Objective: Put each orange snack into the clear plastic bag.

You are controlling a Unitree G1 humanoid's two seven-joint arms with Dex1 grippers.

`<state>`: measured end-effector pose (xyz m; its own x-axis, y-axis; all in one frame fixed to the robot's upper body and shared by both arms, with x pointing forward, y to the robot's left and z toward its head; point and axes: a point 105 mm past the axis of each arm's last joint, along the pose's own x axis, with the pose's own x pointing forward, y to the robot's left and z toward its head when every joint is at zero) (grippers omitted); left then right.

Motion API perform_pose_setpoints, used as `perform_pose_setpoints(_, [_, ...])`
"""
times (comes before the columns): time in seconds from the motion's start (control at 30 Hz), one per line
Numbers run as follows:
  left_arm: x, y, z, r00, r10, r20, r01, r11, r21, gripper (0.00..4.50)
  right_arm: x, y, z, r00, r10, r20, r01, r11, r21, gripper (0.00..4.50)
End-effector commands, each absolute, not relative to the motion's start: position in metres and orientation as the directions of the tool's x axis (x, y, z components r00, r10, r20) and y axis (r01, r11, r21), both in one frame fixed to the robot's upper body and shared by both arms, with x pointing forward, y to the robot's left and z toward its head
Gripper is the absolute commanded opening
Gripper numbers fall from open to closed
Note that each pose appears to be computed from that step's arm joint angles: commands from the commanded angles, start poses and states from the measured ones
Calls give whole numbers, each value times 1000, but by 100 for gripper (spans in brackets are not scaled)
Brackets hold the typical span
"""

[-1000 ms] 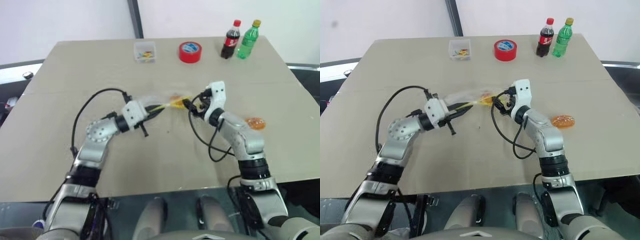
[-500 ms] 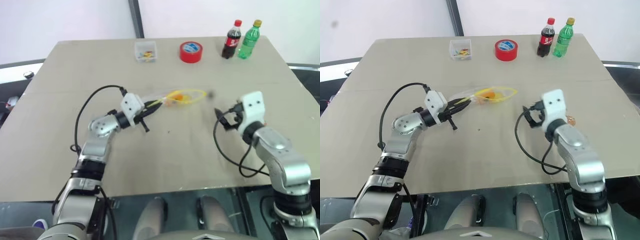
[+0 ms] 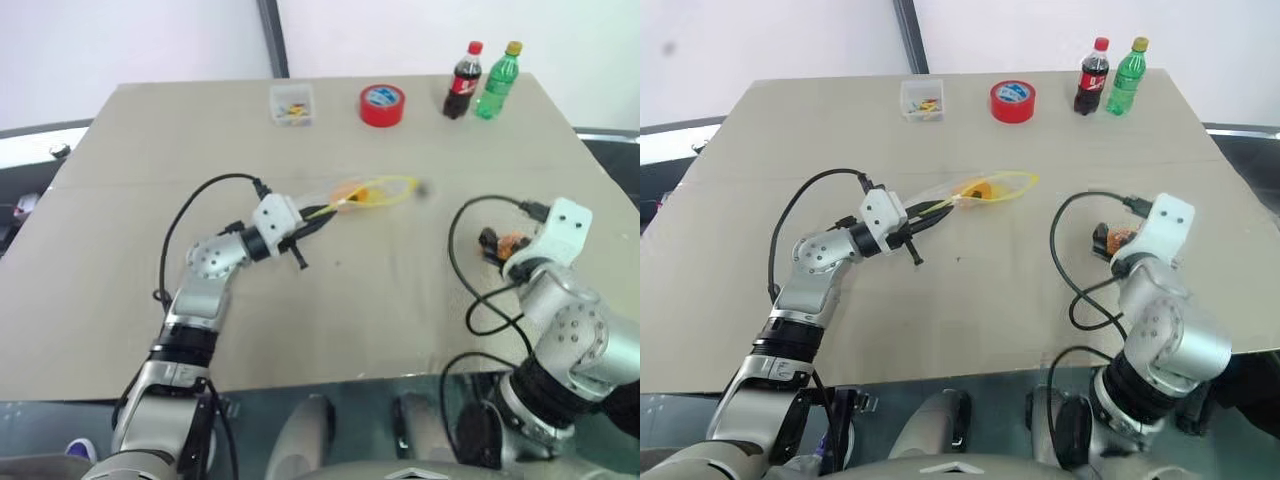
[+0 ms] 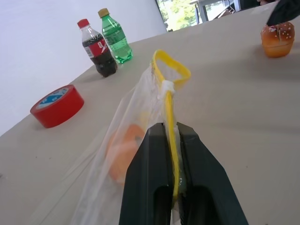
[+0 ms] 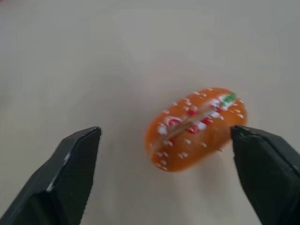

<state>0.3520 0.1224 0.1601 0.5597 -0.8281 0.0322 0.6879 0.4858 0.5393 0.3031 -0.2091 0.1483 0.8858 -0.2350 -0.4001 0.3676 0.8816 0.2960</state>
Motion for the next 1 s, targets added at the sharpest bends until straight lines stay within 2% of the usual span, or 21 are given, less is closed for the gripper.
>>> perform_pose_setpoints(0.03, [350, 121, 173, 553, -831, 59, 665, 482, 571, 0, 310, -202, 149, 883, -214, -418, 385, 840, 382, 448])
perform_pose_setpoints(0.2, [349, 124, 173, 562, -825, 52, 658, 485, 576, 0, 321, -199, 140, 856, -255, -449, 397, 882, 254, 448])
perform_pose_setpoints(0.4, [347, 127, 172, 577, -815, 49, 651, 495, 575, 0, 338, -165, 145, 895, -113, -432, 300, 868, 395, 448])
perform_pose_setpoints(0.73, [343, 128, 171, 584, -810, 47, 646, 500, 577, 0, 357, -154, 140, 918, -47, -394, 190, 924, 331, 448])
perform_pose_setpoints(0.83, [342, 127, 170, 586, -809, 49, 645, 503, 576, 0, 362, -160, 138, 929, -62, -365, 173, 945, 279, 363])
perform_pose_setpoints(1.0, [340, 127, 170, 595, -802, 57, 639, 515, 572, 0, 365, -165, 143, 952, -61, -299, 111, 982, 154, 142])
